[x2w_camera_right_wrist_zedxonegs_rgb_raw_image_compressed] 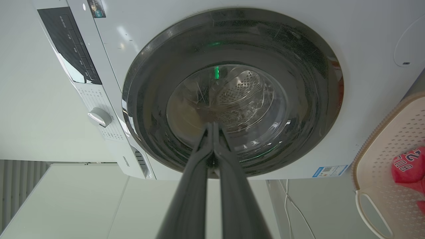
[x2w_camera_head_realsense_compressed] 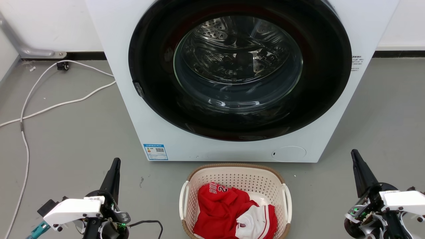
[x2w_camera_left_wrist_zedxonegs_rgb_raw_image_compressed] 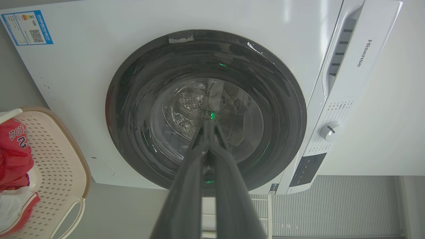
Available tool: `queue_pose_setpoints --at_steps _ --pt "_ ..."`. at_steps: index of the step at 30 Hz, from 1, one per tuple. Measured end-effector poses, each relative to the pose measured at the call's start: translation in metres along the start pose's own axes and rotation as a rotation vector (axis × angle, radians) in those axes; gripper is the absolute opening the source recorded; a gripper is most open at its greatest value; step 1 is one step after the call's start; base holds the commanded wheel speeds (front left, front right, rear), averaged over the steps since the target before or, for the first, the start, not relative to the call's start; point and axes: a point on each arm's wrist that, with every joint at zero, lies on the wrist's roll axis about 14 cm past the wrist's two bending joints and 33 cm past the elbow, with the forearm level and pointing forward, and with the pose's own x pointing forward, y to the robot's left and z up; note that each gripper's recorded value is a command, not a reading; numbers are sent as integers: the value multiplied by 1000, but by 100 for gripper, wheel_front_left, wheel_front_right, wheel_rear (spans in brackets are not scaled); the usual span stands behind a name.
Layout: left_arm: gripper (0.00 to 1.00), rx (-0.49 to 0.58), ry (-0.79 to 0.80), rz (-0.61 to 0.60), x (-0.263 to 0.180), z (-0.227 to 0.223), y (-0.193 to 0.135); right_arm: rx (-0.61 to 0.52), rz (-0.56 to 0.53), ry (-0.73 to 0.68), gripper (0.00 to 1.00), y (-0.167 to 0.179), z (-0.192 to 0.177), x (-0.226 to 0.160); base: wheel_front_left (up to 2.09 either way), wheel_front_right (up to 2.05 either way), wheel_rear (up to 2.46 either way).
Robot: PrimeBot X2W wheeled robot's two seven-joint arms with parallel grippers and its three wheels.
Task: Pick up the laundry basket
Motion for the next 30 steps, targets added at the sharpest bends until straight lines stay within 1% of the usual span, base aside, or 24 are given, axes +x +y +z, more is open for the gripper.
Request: queue_pose_setpoints --at_steps 17,18,21,30 --pt "0 -2 -1 4 0 0 1 -1 -4 1 0 -1 -1 0 0 0 0" --pt "100 -4 -1 14 -2 -1 5 1 -14 2 100 -5 -1 -2 0 0 0" --pt "100 -10 -1 49 -7 -3 17 6 -49 -3 100 -17 -2 -8 0 0 0" --pt "100 27 4 30 -5 -13 10 -34 -27 -20 100 -10 -4 -6 0 0 0"
